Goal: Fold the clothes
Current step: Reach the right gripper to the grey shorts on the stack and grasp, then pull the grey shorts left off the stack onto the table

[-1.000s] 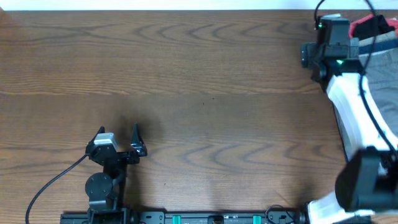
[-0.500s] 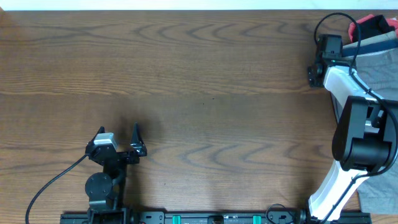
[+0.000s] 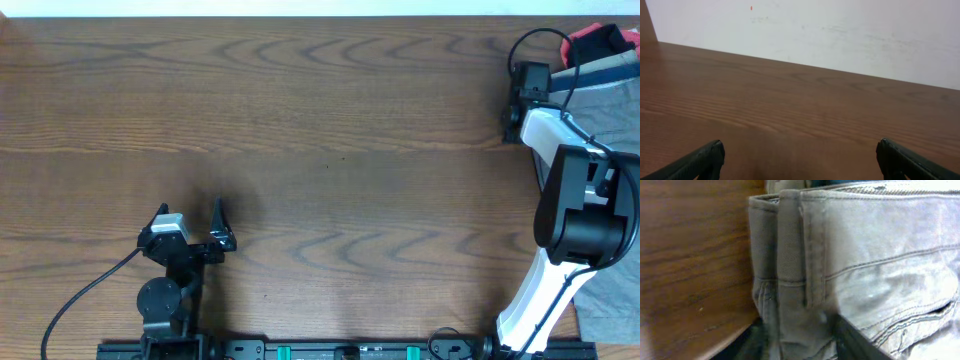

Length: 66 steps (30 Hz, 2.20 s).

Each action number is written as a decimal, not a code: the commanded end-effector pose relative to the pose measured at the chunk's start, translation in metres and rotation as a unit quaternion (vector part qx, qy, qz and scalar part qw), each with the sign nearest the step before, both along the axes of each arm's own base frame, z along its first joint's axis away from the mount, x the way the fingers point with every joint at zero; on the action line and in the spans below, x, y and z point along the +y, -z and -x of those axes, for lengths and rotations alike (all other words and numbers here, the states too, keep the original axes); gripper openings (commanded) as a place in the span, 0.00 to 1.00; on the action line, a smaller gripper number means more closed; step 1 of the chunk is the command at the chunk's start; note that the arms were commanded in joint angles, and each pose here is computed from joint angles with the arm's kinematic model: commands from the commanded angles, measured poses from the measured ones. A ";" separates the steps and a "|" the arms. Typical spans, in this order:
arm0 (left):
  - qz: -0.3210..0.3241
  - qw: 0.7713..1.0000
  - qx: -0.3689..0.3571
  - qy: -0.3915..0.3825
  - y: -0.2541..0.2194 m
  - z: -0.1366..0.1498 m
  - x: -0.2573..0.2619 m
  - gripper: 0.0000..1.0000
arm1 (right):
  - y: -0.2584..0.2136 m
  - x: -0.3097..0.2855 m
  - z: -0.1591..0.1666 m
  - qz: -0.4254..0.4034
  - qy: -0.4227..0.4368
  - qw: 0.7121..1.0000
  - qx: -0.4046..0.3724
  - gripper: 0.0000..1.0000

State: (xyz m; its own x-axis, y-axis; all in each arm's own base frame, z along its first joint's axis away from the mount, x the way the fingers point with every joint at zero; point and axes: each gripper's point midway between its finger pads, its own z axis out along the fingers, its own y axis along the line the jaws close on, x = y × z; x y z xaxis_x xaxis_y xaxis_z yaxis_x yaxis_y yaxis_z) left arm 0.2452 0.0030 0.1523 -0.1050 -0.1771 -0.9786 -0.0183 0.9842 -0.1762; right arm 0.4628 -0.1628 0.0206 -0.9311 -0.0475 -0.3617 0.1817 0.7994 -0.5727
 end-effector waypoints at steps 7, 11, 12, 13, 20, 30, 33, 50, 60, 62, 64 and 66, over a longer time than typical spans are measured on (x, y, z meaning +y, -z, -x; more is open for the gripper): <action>-0.001 1.000 0.024 0.008 0.016 0.001 -0.003 0.98 | 0.001 0.000 -0.007 -0.028 0.026 0.999 -0.034 0.15; -0.001 1.000 0.024 0.008 0.016 0.001 -0.003 0.98 | 0.001 0.000 -0.006 -0.032 0.035 0.998 -0.040 0.01; -0.001 1.000 0.024 0.008 0.016 0.001 -0.003 0.98 | 0.000 0.000 -0.006 -0.031 0.040 0.998 -0.042 0.01; -0.001 1.000 0.024 0.008 0.016 0.001 -0.003 0.98 | -0.001 -0.001 -0.005 -0.029 0.044 0.998 -0.044 0.01; -0.001 1.000 0.024 0.008 0.016 0.001 -0.003 0.98 | -0.046 -0.006 -0.002 -0.018 0.076 0.993 -0.092 0.01; -0.001 1.000 0.024 0.008 0.016 0.001 -0.003 0.98 | -0.136 0.017 0.007 -0.024 0.060 0.985 -0.163 0.01; -0.001 1.000 0.024 0.008 0.016 0.001 -0.003 0.98 | -0.148 0.041 0.005 -0.044 0.031 0.984 -0.171 0.01; -0.001 1.000 0.024 0.008 0.016 0.001 -0.003 0.98 | -0.128 0.345 0.012 -0.318 -0.208 0.913 -0.148 0.01; -0.001 1.000 0.024 0.008 0.016 0.001 -0.003 0.98 | -0.084 0.531 0.086 -0.449 -0.336 0.825 -0.074 0.01; -0.001 1.000 0.024 0.008 0.016 0.001 -0.003 0.98 | -0.083 0.553 0.104 -0.465 -0.341 0.815 -0.065 0.02; -0.001 1.000 0.024 0.008 0.016 0.001 -0.003 0.98 | -0.087 0.572 0.120 -0.479 -0.356 0.800 -0.059 0.02; -0.001 1.000 0.024 0.008 0.016 0.001 -0.003 0.98 | -0.094 0.586 0.132 -0.485 -0.373 0.788 -0.059 0.10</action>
State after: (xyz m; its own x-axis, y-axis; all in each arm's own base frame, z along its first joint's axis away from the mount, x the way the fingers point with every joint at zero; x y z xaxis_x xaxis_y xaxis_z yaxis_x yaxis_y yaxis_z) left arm 0.2452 0.0030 0.1523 -0.1050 -0.1775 -0.9785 -0.0184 0.9841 -0.1766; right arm 0.3464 0.3992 0.0929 -0.7326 -0.2413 -0.6364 -0.5162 0.8065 0.2885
